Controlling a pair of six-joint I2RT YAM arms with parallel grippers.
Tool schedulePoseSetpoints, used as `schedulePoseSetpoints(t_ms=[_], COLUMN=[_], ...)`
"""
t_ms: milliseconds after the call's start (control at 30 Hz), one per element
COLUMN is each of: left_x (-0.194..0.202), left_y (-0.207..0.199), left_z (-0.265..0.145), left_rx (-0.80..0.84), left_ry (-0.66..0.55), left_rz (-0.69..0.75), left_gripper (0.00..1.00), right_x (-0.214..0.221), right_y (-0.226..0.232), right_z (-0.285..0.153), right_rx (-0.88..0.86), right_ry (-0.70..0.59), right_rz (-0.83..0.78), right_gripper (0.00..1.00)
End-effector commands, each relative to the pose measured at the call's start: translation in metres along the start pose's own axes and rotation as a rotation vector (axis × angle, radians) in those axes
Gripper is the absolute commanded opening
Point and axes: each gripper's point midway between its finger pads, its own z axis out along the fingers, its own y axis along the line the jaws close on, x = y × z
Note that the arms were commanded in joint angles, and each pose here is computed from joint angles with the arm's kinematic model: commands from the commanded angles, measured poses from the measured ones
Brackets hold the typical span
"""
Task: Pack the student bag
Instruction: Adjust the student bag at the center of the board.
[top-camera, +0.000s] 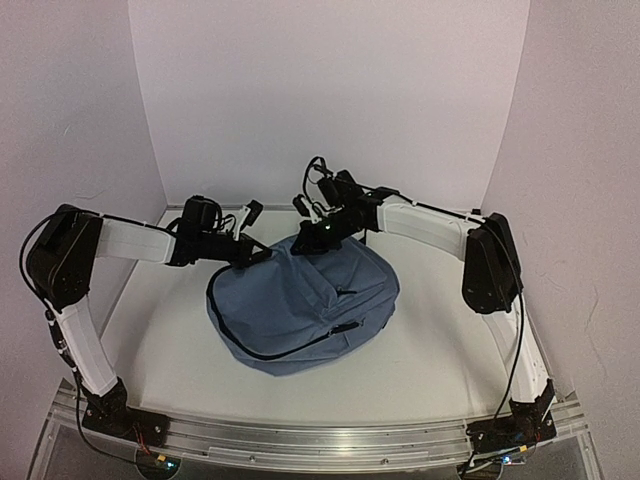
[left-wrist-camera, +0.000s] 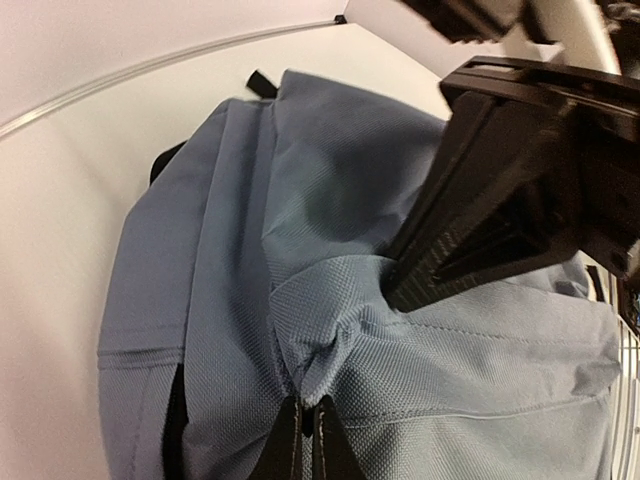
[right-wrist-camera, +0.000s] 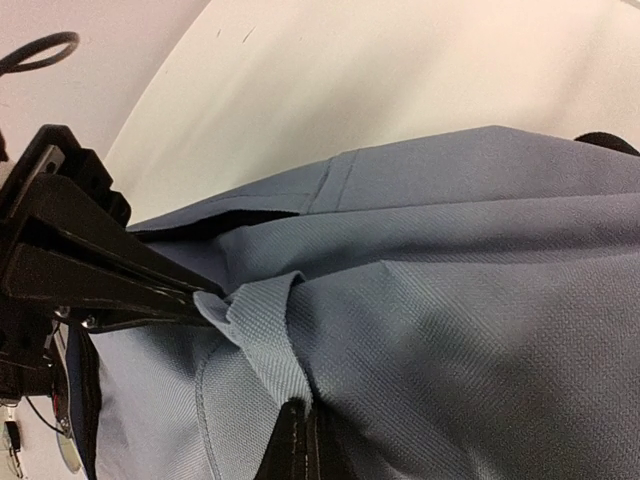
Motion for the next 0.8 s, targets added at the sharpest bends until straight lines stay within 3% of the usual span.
schedulePoseSetpoints(t_ms=[0,267,367,400,467,500,633,767], left_x=[-0.047,-0.049,-0.046,-0.045,-0.045,-0.045,-0.042,-0.033], left_y=[-0.031,-0.026,-0.022,-0.02,-0.017,-0.016,-0.002,0.003], left_z=[-0.031,-0.045,-0.04,-0.038,-0.036,-0.036,-0.045,-0.055], left_rx=[0.029,0.019,0.014,0.008,-0.004,-0.016,-0.127,-0.2], left_ry=[-0.124,-0.142,-0.12,-0.11,-0.097,-0.093,-0.033,0.016], left_rz=[0.118,0.073,0.023,0.007,-0.025,-0.043,-0.138,-0.194], left_gripper=[0.0,0.0,0.0,0.0,0.03,0.09,0.49,0.84], right_x=[-0.026,-0.03,-0.026,-0.024,-0.02,-0.018,0.003,0.036], right_y=[-0.017,-0.056,-0.046,-0.037,-0.024,-0.018,-0.009,-0.005], right_z=[-0.044,-0.061,-0.059,-0.059,-0.065,-0.072,-0.111,-0.151], right_rx=[0.021,0.04,-0.024,-0.062,-0.111,-0.121,-0.083,-0.027], right_ry=[-0.08,-0.091,-0.068,-0.056,-0.039,-0.038,-0.045,-0.051], right_rz=[0.056,0.115,0.127,0.136,0.144,0.142,0.096,0.055], right_gripper=[0.0,0.0,0.0,0.02,0.21,0.33,0.7,0.85])
